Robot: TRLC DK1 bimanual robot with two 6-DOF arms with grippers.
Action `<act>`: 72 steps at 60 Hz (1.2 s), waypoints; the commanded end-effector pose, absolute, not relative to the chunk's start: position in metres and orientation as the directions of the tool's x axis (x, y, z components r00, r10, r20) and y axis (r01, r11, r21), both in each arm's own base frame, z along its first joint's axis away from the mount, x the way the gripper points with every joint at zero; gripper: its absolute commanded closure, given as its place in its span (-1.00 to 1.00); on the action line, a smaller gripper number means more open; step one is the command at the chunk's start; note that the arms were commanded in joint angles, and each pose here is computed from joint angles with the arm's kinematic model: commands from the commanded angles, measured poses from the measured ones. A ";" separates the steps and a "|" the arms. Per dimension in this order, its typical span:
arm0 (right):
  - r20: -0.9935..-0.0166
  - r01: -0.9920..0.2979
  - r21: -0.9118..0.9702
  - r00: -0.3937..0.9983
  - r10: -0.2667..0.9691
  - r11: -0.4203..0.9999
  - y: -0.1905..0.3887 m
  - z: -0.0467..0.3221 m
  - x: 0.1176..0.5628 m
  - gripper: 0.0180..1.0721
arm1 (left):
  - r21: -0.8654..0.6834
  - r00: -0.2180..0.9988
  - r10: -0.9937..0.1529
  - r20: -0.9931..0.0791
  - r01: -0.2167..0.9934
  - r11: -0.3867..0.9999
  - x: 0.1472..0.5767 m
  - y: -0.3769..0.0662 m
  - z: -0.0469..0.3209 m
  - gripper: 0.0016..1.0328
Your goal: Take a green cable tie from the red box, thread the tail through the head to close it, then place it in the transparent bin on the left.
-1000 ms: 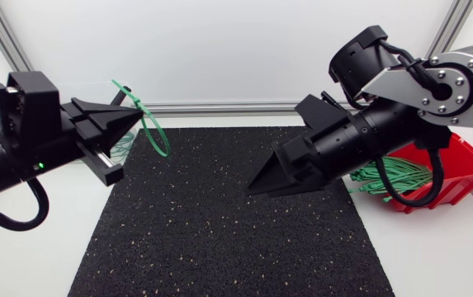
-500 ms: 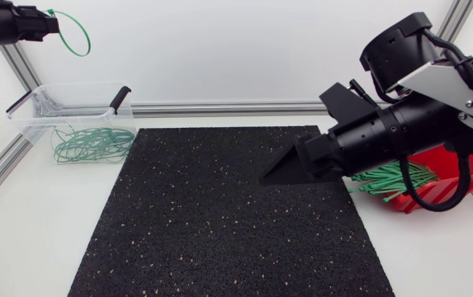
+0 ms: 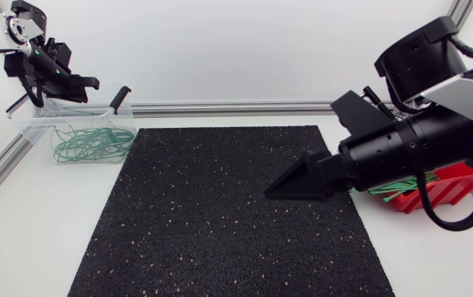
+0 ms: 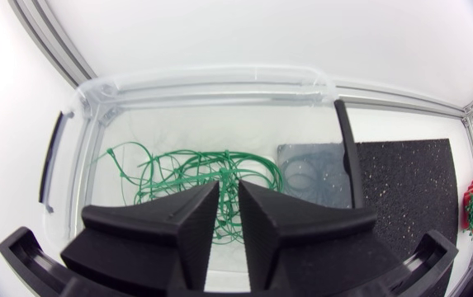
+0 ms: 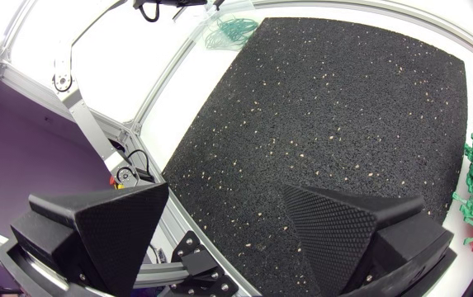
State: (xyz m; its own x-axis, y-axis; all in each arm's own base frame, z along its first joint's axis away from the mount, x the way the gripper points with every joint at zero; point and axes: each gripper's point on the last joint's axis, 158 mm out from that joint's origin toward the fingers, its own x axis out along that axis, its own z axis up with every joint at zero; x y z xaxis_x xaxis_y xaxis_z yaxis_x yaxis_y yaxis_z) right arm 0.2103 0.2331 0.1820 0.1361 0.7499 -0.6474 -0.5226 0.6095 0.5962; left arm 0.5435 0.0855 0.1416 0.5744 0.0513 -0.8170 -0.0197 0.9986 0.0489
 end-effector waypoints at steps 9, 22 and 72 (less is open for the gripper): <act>-0.649 -0.519 0.572 0.186 0.737 0.635 0.219 0.184 0.213 -0.93 | 0.056 0.576 0.048 -0.816 -0.004 0.998 0.531 0.073 0.156 -0.94; -0.659 -0.495 0.471 0.353 0.664 0.730 0.171 0.184 0.247 -0.93 | 0.069 0.656 0.052 -0.753 -0.001 0.998 0.502 0.062 0.182 -0.91; -0.457 -0.130 0.066 0.877 0.146 0.989 0.013 0.172 0.258 -0.93 | 0.063 0.834 0.023 -0.552 0.014 0.998 0.365 0.035 0.140 -0.92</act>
